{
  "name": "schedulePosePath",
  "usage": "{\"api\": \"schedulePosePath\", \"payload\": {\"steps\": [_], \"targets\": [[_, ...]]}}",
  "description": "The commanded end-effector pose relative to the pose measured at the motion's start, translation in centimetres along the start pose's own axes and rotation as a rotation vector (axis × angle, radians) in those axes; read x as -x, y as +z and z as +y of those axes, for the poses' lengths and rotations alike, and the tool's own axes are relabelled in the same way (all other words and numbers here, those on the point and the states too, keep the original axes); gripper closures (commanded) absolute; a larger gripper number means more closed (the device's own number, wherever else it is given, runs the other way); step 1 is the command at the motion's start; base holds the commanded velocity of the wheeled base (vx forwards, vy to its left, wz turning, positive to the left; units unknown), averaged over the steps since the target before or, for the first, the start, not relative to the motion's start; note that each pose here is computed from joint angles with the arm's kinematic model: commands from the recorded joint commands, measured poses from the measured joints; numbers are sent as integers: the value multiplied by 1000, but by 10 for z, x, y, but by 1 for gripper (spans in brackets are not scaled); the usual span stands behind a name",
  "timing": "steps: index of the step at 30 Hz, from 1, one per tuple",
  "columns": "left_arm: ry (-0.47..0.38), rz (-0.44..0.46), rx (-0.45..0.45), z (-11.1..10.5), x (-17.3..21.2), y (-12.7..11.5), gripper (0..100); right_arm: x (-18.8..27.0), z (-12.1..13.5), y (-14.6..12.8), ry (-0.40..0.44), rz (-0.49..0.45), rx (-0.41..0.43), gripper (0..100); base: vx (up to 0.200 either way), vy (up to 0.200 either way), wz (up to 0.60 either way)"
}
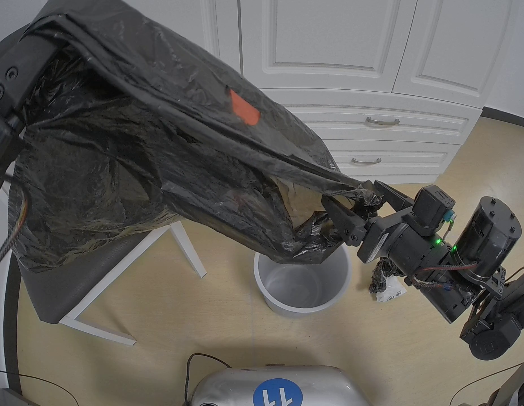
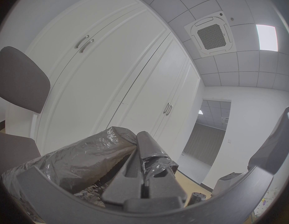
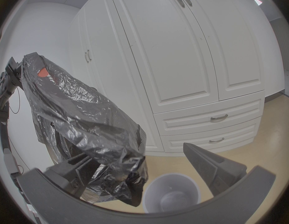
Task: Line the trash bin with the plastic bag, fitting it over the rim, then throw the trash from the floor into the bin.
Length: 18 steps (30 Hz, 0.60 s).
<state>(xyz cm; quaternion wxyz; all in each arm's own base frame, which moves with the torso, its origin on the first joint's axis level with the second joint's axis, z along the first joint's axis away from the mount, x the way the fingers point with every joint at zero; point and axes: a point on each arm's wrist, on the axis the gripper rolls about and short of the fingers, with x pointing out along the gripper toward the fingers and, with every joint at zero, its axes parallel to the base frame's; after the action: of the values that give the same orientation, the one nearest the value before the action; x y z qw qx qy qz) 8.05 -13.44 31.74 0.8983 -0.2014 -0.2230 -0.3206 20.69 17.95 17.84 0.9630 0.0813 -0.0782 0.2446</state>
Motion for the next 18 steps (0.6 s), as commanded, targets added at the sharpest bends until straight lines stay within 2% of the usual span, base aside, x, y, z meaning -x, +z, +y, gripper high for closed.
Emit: {"api": "schedulePosePath", "payload": {"steps": [1, 16, 17, 18], "targets": [[0, 1, -2, 0, 0, 0, 100, -1, 0, -4, 0, 12, 3, 0, 0, 0, 0], [0, 2, -2, 0, 0, -1, 100, -1, 0, -2, 0, 3, -1, 0, 0, 0, 0], [0, 4, -3, 0, 0, -1, 100, -1, 0, -2, 0, 3, 1, 100, 0, 0, 0], [0, 4, -3, 0, 0, -1, 100, -1, 0, -1, 2, -3, -2, 100, 0, 0, 0]]}}
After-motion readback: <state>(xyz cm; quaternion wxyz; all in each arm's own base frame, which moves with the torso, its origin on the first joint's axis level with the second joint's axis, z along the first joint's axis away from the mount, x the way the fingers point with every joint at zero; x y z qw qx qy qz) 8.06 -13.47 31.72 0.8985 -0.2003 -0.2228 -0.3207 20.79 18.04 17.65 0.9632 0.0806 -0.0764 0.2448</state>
